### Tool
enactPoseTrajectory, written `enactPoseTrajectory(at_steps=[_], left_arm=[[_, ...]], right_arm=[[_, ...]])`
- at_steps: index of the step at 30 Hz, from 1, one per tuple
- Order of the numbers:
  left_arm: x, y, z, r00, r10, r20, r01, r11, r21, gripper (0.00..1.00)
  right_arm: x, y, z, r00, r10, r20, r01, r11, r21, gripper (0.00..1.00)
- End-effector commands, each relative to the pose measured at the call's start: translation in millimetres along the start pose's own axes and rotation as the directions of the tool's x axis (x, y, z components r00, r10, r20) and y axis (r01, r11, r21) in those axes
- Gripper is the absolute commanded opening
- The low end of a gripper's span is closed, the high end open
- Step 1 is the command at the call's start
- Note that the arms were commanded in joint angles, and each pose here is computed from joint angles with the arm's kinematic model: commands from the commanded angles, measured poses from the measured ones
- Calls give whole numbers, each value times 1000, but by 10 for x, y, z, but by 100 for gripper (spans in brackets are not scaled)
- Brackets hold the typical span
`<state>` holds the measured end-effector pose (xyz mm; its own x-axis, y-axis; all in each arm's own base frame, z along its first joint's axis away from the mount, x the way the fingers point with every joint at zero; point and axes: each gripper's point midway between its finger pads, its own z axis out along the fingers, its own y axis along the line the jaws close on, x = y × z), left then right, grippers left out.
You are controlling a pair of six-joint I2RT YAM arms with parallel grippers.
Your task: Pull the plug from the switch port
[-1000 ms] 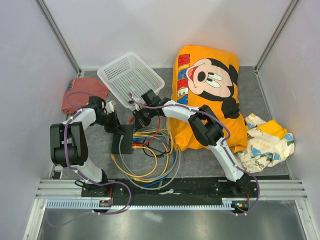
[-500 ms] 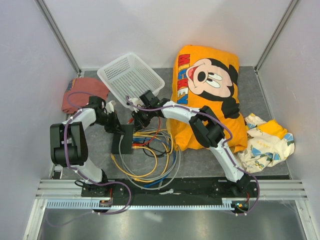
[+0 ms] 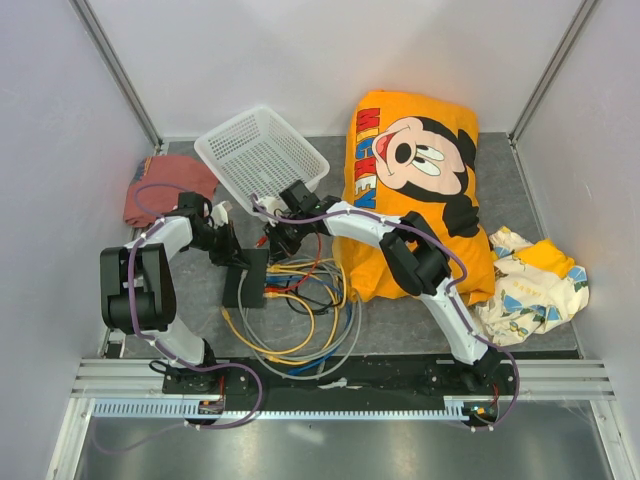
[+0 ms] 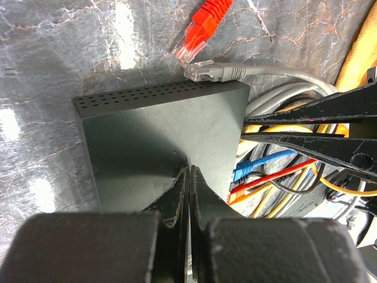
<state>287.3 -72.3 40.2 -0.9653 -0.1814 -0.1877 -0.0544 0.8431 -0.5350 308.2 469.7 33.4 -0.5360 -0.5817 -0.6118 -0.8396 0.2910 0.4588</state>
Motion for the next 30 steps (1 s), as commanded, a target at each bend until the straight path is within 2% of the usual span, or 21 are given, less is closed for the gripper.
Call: enactPoseTrajectory(at_steps=[1, 10, 14, 15, 21, 30], left_arm=[[-36, 187, 67, 1000, 8, 14, -7, 997, -81, 1], [-48, 176, 40, 1000, 17, 26, -15, 996, -83, 2], [-50, 163, 19, 999, 20, 31, -18, 996, -82, 1], [-53, 160, 20, 999, 21, 32, -18, 997, -80, 2], [-53, 167, 35, 1000, 17, 25, -15, 997, -80, 2], [-43, 182, 30, 1000, 17, 12, -16, 996, -89, 1]], right_arm=[[1012, -88, -136, 943, 162, -289, -146, 986, 77, 0], [838, -132, -104, 953, 173, -249, -155, 984, 89, 1], [763, -122, -89, 953, 205, -224, -196, 979, 63, 19], [766, -115, -81, 951, 212, -224, -207, 977, 49, 31], [890, -118, -15, 918, 310, -247, -320, 947, -1, 44], [775, -107, 5, 890, 404, -210, -436, 889, -140, 45]])
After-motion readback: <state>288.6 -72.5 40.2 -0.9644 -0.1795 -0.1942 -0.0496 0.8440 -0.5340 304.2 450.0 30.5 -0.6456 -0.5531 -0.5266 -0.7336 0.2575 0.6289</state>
